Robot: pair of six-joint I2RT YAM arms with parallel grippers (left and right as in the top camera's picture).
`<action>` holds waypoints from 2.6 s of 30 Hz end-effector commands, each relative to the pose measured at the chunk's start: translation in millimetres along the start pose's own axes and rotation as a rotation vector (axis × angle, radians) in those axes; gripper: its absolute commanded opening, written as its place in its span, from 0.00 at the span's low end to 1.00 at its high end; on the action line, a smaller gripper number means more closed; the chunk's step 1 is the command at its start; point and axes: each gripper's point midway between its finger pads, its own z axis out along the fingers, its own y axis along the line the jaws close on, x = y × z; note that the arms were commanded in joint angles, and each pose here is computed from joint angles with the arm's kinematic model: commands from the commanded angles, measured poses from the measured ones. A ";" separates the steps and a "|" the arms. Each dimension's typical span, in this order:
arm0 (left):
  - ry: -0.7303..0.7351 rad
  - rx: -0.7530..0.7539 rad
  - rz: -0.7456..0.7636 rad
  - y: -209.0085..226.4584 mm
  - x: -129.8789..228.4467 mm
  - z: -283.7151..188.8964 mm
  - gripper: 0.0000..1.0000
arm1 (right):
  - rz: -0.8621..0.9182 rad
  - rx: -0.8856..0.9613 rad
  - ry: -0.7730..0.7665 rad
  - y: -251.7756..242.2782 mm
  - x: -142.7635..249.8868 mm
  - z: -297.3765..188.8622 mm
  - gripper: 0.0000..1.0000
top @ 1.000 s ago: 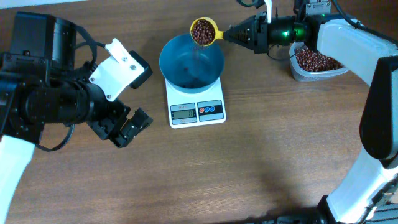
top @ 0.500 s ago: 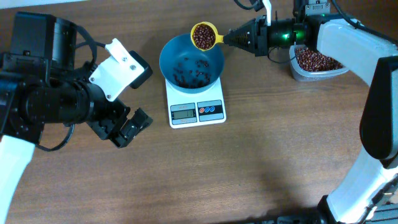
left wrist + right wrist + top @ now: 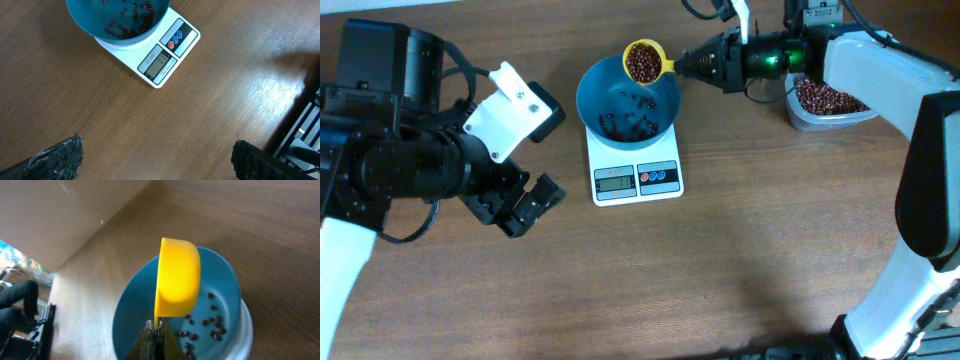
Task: Scoop item into bowl and weigh 50g on scale
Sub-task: 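Tilt the scoop with the right gripper to pour beans into the bowl, then turn the scoop fully over the bowl to empty remaining beans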
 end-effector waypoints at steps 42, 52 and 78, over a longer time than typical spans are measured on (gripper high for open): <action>-0.010 0.012 0.022 -3.1 -1.4 -0.5 0.99 | -0.075 0.510 0.227 34.4 -3.6 12.8 0.04; -0.010 0.012 0.022 -3.1 -1.4 -0.5 0.99 | -0.164 0.694 0.285 42.3 -6.6 14.3 0.04; -0.010 0.012 0.022 -3.1 -1.4 -0.5 0.99 | -0.206 0.715 0.305 66.6 -18.1 15.0 0.04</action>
